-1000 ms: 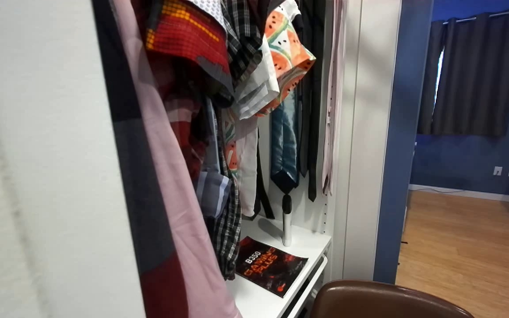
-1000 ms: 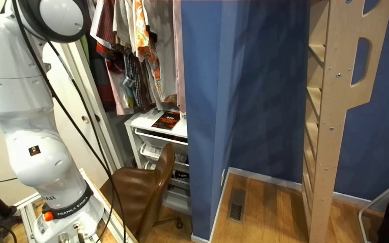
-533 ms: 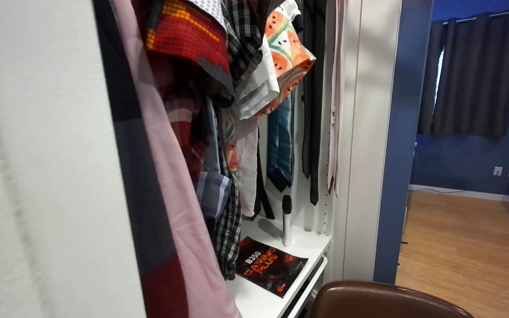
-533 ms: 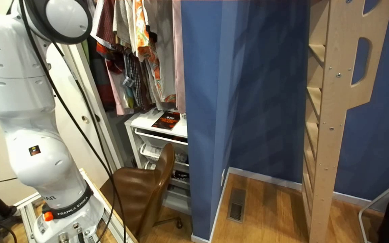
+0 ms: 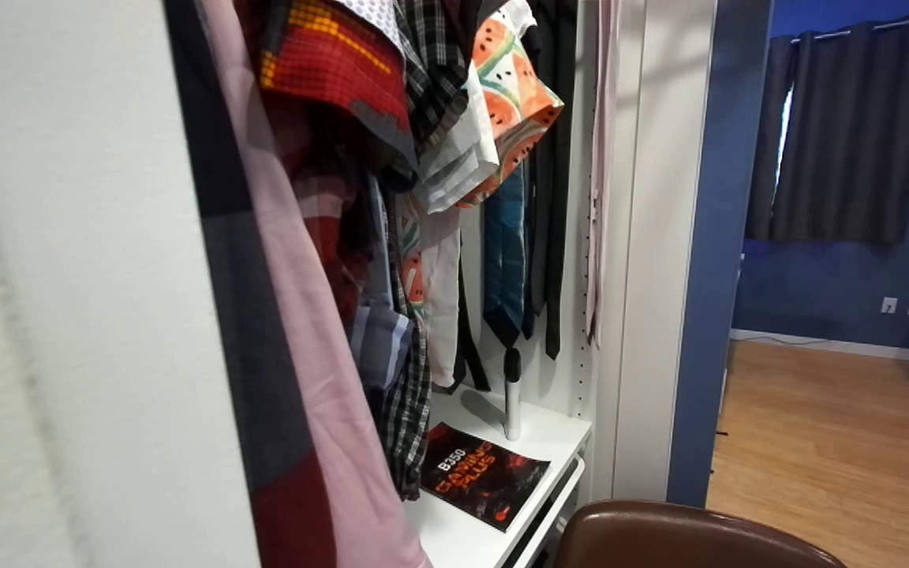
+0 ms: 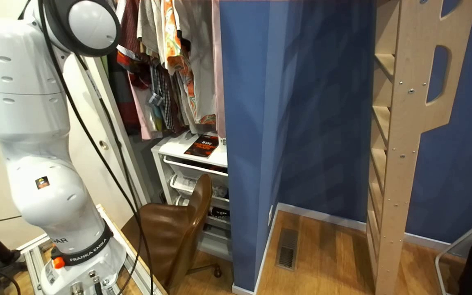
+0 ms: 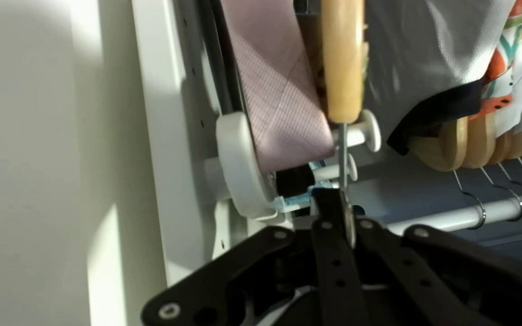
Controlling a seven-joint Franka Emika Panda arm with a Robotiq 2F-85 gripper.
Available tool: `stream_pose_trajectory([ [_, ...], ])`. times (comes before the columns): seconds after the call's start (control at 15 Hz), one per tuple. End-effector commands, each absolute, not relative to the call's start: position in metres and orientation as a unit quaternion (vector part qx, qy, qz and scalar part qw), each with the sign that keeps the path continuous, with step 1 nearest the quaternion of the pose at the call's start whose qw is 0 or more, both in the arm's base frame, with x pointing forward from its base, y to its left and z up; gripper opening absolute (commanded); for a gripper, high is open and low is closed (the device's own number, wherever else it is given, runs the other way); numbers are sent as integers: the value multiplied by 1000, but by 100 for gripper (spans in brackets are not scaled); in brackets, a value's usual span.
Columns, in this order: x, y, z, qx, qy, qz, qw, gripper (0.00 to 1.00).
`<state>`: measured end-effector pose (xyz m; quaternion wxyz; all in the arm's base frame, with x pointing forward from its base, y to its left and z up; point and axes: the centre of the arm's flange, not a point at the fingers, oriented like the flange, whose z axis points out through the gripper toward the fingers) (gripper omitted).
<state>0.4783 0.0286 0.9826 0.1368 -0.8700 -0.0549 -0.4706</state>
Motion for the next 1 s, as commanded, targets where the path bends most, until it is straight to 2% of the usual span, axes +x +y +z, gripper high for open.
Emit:
stream_pose_trajectory([
  [0.0, 446, 33, 915, -852, -63, -502, 137, 9],
  [0.07, 446, 33, 916, -854, -62, -497, 139, 29],
  [0.2, 447, 35, 915, -852, -57, -500, 143, 40],
  [0.67, 441, 43, 919, -862, -62, -482, 146, 89],
  [0.8, 439, 48, 919, -867, -63, -477, 134, 99],
  [0.93, 439, 53, 918, -870, -67, -472, 126, 100],
])
